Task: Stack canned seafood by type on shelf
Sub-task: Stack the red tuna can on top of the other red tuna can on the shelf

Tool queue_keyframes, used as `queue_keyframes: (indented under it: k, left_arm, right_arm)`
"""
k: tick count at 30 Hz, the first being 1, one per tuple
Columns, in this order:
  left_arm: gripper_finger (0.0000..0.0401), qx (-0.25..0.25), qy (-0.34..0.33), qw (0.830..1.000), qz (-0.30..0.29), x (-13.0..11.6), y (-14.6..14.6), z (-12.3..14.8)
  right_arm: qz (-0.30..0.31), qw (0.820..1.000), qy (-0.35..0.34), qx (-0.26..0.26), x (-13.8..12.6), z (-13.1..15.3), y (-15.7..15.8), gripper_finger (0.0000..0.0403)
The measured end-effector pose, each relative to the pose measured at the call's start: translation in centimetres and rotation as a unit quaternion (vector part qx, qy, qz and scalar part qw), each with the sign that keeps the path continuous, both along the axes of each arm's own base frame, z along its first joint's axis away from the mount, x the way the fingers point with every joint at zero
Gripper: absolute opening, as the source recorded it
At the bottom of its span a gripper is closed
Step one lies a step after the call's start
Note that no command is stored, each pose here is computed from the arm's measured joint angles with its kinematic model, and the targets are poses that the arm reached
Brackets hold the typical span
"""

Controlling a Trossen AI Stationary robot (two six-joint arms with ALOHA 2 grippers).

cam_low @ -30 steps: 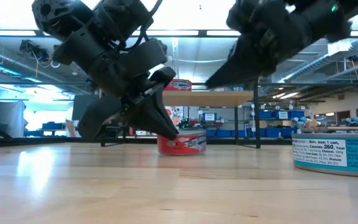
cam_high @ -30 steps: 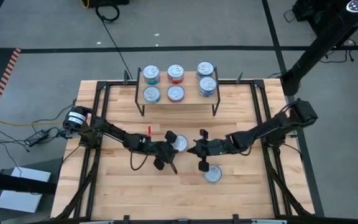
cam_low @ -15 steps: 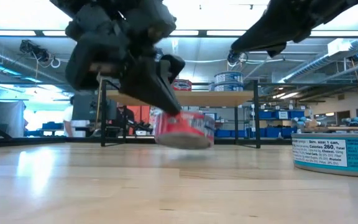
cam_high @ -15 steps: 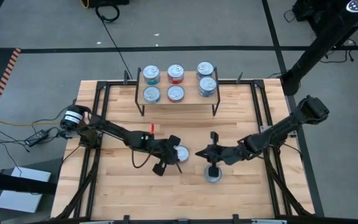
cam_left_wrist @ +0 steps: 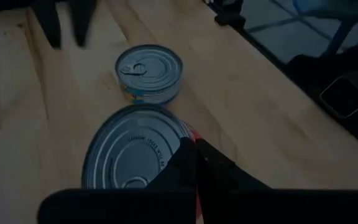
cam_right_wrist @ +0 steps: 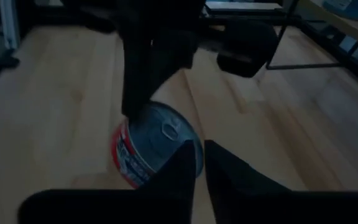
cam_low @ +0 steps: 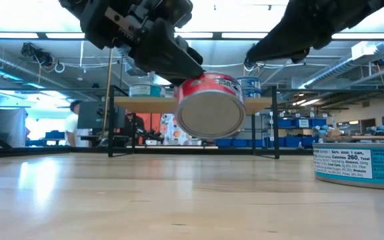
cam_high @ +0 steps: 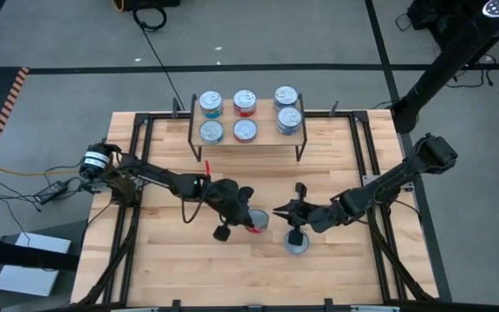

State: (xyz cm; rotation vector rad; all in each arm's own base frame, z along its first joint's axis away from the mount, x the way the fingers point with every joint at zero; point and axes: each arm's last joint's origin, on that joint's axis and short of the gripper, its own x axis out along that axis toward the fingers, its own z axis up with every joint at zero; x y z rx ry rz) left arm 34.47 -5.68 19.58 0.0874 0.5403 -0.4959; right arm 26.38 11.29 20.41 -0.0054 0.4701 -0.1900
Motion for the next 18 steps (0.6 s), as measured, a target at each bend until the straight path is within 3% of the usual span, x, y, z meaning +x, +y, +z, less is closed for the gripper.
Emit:
queue_keyframes:
  k: [9,18]
  left_arm:
    - [0.0000,-0.072,-0.045,0.996,0.025,-1.3,1.3,-2.0]
    - [0.0000,-0.162,-0.101,0.980,0.054,-2.8,1.7,-2.7]
  right_arm:
    - [-0.006,0.999,0.040,-0.025,1.1,-2.8,0.8,0.0152]
    - [0.002,0.997,0.032,-0.070,2.6,-1.7,1.8,0.0237]
